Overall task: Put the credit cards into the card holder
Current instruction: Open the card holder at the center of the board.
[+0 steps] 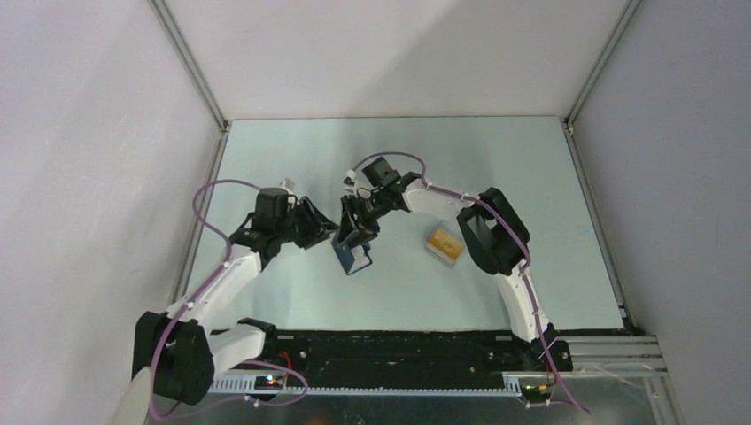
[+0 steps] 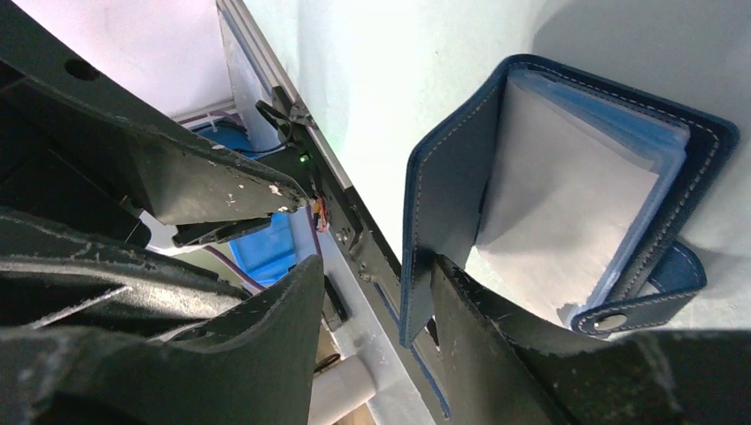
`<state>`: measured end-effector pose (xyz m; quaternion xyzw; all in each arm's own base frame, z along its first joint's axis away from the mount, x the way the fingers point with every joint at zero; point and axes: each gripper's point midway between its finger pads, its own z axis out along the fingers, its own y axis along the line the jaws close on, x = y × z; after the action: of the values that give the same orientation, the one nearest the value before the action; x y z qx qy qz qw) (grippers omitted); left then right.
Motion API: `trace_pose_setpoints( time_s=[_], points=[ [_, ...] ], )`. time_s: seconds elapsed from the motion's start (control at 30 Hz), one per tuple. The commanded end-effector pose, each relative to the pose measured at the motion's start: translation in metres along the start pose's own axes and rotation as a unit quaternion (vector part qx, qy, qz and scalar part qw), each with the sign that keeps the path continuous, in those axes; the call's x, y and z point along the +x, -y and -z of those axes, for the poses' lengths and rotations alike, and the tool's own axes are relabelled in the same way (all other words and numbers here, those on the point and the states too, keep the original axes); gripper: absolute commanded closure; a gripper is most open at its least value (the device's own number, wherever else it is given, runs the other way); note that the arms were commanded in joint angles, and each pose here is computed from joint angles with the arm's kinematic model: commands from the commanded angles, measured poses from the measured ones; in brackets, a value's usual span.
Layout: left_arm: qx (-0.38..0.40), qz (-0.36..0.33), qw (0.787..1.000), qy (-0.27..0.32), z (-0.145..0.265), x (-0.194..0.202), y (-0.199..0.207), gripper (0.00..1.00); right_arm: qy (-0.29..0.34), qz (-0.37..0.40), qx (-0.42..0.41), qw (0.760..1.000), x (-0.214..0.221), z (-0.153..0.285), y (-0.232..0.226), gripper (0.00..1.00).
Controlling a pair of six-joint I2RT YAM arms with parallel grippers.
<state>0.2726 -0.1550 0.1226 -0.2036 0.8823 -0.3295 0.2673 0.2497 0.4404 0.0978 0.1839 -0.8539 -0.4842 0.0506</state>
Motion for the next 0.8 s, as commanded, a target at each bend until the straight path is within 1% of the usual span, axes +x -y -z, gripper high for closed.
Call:
trace_pose_setpoints(
  time_s=[0.0,0.13,0.27,0.37,0.47,0.57,0.63,0.67,0.7,0.73,0.77],
  points=[
    [0.007,0.011,0.999,0.047,0.014,-0.016,0.001,0.56,0.010,0.035,-0.049,0.998,-0.002,0.001,-0.040,0.47],
    [0.008,0.021,0.996,0.083,0.030,-0.025,-0.004,0.61,0.010,0.034,-0.086,0.996,-0.003,-0.006,-0.054,0.46],
    [0.000,0.030,0.995,0.100,0.038,-0.027,-0.015,0.66,-0.001,0.028,-0.096,0.995,0.002,-0.016,-0.058,0.46],
    [-0.007,0.031,0.995,0.092,0.036,-0.023,-0.021,0.69,-0.008,0.015,-0.093,0.996,0.005,-0.023,-0.055,0.48],
    [-0.013,0.033,0.996,0.079,0.032,-0.017,-0.026,0.74,-0.009,0.008,-0.092,0.996,0.006,-0.031,-0.053,0.53],
    [-0.017,0.032,0.997,0.070,0.030,-0.015,-0.028,0.76,-0.016,0.005,-0.099,0.995,0.008,-0.037,-0.055,0.55],
    [-0.026,0.030,0.998,0.055,0.028,-0.010,-0.032,0.74,-0.020,0.005,-0.104,0.994,0.008,-0.040,-0.057,0.55],
    [-0.030,0.028,0.998,0.052,0.029,-0.011,-0.031,0.67,-0.020,0.008,-0.105,0.994,0.009,-0.042,-0.059,0.55],
    [-0.041,0.022,0.998,0.045,0.028,-0.009,-0.036,0.63,-0.019,0.008,-0.104,0.994,0.009,-0.042,-0.059,0.55],
    [-0.059,0.017,0.997,0.041,0.030,-0.007,-0.042,0.56,-0.019,0.009,-0.103,0.994,0.009,-0.042,-0.059,0.54],
    [-0.077,0.019,0.996,0.031,0.029,-0.003,-0.049,0.53,-0.018,0.011,-0.104,0.994,0.009,-0.041,-0.061,0.54]
  ],
)
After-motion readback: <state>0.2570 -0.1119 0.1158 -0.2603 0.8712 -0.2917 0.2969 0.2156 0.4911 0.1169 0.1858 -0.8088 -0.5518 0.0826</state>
